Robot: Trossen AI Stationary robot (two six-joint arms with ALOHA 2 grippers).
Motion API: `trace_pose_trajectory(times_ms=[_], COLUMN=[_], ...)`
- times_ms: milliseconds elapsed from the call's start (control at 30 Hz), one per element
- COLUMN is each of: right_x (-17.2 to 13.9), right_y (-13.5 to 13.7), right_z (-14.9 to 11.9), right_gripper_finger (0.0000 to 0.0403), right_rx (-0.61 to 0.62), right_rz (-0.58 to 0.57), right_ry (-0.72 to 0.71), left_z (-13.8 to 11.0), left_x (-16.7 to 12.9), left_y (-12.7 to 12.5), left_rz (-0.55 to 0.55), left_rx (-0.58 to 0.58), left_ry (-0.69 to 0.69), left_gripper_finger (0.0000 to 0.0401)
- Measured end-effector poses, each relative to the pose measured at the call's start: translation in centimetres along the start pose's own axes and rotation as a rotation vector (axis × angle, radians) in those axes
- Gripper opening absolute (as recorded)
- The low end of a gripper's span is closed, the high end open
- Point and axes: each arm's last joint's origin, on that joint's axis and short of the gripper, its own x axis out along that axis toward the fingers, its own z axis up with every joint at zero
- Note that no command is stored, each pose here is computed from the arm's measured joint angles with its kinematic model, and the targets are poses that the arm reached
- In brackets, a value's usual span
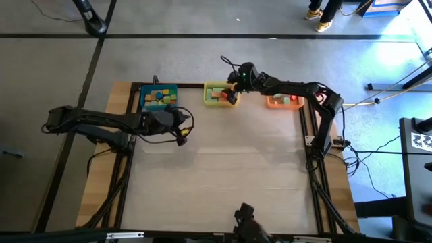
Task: Sort blocks by size
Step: Return to Home Position
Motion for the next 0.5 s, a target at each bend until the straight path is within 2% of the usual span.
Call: trace_pose_trajectory(times_ms=[133, 233, 367, 500], right_x=[-2.5, -4.8, -7.6, -9.6], right_y=[0.2, 0.5, 1.0, 1.9], right_z=[1.7, 3.1, 4.1, 3.3], right_gripper_finger=[0.0291, 0.0290, 0.0254, 0.0190], right_rx=[-0.019, -0.040, -0.051, -0.054], right_rz=[0.008, 0.018, 0.065, 0.188], right_ry=[0.009, -0.030, -0.067, -0.101], left_z=[1.0, 1.6, 0.5, -1.6], left_x=[-1.1, -2.5, -4.0, -4.8], left_y=[1.5, 2.8, 3.9, 4.4], left_rz=[0.011, 0.046, 0.033, -0.003], left_rx=[0.026, 0.034, 0.034, -0.025], left_ry=[-0.085, -0.151, -0.221, -0.264], left_gripper_finger=[0.0212, 0.0180, 0.0123, 0.0074])
